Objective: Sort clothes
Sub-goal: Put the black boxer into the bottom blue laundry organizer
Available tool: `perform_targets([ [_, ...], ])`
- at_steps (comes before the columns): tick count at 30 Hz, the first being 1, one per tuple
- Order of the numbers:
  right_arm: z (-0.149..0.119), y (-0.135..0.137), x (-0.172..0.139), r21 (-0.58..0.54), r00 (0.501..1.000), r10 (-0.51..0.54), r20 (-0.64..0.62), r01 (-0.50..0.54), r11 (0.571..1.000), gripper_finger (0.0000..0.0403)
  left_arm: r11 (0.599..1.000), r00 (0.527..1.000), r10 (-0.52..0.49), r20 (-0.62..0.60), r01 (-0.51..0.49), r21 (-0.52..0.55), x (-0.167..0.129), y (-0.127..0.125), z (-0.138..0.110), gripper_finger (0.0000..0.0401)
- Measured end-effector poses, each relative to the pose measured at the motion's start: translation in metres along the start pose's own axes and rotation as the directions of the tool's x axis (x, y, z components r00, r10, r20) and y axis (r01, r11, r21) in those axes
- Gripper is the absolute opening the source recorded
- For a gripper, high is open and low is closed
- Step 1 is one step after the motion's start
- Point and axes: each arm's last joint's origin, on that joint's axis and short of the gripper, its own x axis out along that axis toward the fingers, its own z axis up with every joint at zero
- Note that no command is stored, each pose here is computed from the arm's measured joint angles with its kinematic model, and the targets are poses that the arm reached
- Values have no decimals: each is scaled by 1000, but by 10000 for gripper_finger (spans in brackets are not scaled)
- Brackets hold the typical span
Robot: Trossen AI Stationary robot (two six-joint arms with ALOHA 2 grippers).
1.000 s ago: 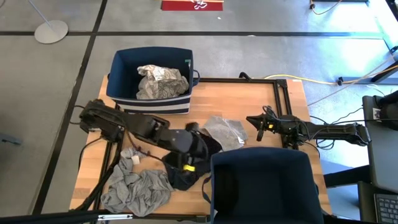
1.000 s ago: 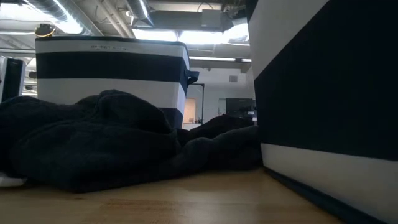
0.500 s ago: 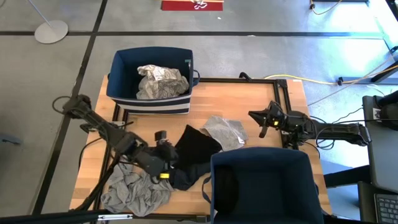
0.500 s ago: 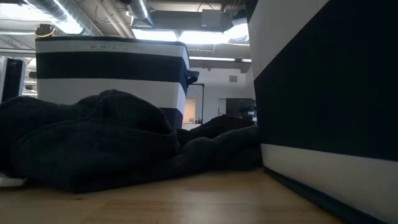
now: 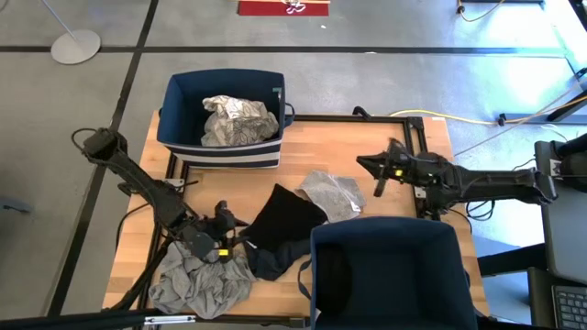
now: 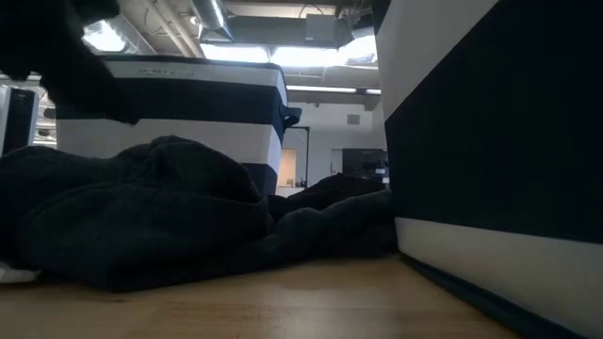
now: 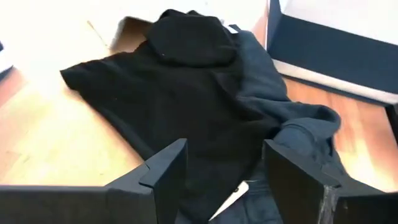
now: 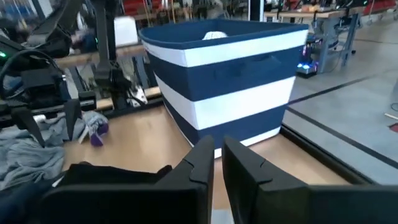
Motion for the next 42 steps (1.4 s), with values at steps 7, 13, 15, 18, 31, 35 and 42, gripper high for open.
perform_targets([
  [7,50,22,55,-109,997,28,-70,-36,993,35,997,987,72,142,-73,-1,-12,1,-23,198],
  [13,79,42,110,-147,988,53,-147,-75,986,35,998,975,62,212,-59,-19,-26,0,-41,198],
  [15,85,48,128,-147,979,78,-186,-106,983,35,998,971,56,233,-54,-18,-30,0,-47,198],
  [18,94,56,153,-151,967,84,-240,-123,981,35,999,968,40,248,-38,-13,-35,-1,-52,198],
  [31,77,92,238,-5,894,268,-360,-289,957,35,1000,967,-8,254,2,21,-45,-5,-58,198],
  [35,59,103,254,-1,877,289,-384,-314,950,35,999,966,-5,257,-8,49,-45,-5,-58,198],
  [42,17,111,273,17,823,301,-482,-335,942,35,998,968,-11,249,-5,66,-45,-5,-58,198],
])
